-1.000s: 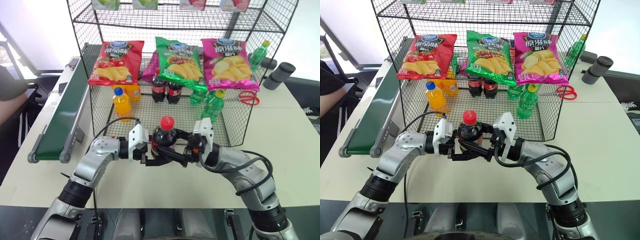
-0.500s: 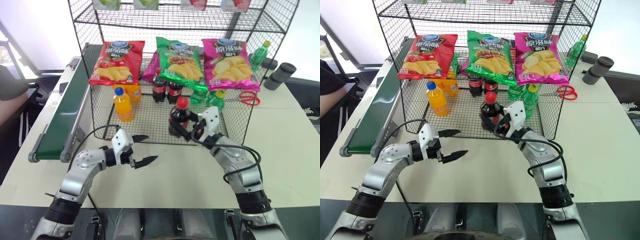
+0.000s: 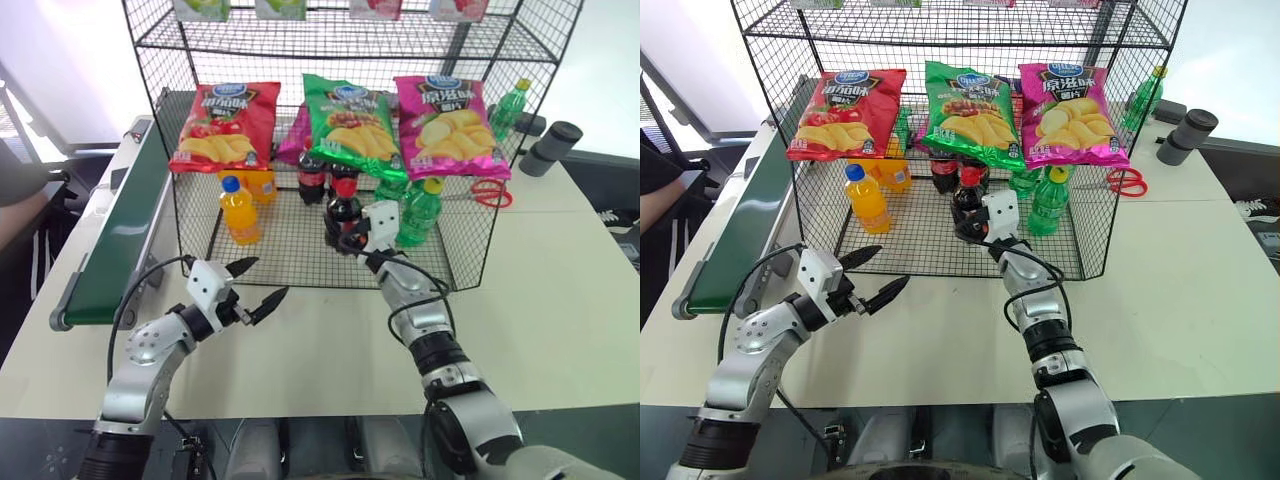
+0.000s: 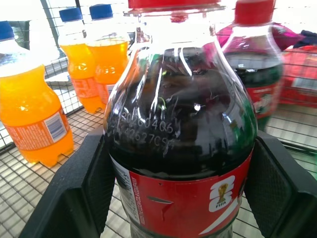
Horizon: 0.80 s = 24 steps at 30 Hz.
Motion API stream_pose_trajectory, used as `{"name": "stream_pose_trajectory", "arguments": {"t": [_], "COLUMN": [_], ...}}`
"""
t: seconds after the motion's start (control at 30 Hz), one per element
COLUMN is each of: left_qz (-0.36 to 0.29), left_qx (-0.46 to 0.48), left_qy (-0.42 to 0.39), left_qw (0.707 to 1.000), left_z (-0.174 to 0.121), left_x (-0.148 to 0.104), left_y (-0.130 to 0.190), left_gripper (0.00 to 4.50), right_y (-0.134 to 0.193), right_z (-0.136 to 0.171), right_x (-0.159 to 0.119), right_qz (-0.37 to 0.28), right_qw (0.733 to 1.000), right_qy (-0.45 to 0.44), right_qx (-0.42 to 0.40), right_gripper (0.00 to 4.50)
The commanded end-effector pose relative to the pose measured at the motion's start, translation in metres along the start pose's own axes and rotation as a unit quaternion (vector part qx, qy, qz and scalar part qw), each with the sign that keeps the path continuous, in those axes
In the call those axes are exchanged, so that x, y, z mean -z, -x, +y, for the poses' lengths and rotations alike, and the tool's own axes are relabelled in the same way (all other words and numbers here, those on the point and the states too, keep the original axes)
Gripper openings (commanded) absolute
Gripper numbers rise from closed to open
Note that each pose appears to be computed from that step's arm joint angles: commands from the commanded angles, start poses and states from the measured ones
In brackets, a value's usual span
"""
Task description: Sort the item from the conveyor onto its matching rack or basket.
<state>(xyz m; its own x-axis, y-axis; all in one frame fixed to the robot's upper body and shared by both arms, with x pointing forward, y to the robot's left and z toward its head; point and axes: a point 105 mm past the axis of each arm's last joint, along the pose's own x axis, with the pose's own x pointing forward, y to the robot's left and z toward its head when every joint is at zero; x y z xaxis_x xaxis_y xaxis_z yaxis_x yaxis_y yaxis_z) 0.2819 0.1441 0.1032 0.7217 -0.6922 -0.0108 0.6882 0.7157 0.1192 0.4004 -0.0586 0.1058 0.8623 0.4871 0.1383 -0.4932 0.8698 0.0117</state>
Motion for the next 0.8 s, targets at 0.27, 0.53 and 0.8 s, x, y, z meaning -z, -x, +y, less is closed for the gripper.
{"name": "stream_pose_trajectory", "arguments": {"t": [0.27,0.53,0.8], "left_qz": [-0.026,-0.027,-0.007], "left_qx": [-0.006,-0.002,-0.014], "left_qy": [-0.023,-0.022,-0.016], "left_qw": [0.999,0.999,1.000], "left_z": [0.000,-0.001,0.008], "left_x": [-0.020,-0.024,-0.021], "left_y": [0.001,-0.004,-0.004], "left_gripper": [4.46,4.50,4.50], "right_y": [-0.018,-0.009,0.065], "right_z": [-0.001,-0.006,-0.016], "right_x": [-0.015,-0.014,-0.024], "right_qz": [-0.038,-0.043,-0.040], "right_qw": [0.999,0.999,0.994], "right_qy": [0.006,0.012,0.052], "right_qx": [0.000,-0.006,-0.084], "right_gripper": [2.98,4.44,4.44]}}
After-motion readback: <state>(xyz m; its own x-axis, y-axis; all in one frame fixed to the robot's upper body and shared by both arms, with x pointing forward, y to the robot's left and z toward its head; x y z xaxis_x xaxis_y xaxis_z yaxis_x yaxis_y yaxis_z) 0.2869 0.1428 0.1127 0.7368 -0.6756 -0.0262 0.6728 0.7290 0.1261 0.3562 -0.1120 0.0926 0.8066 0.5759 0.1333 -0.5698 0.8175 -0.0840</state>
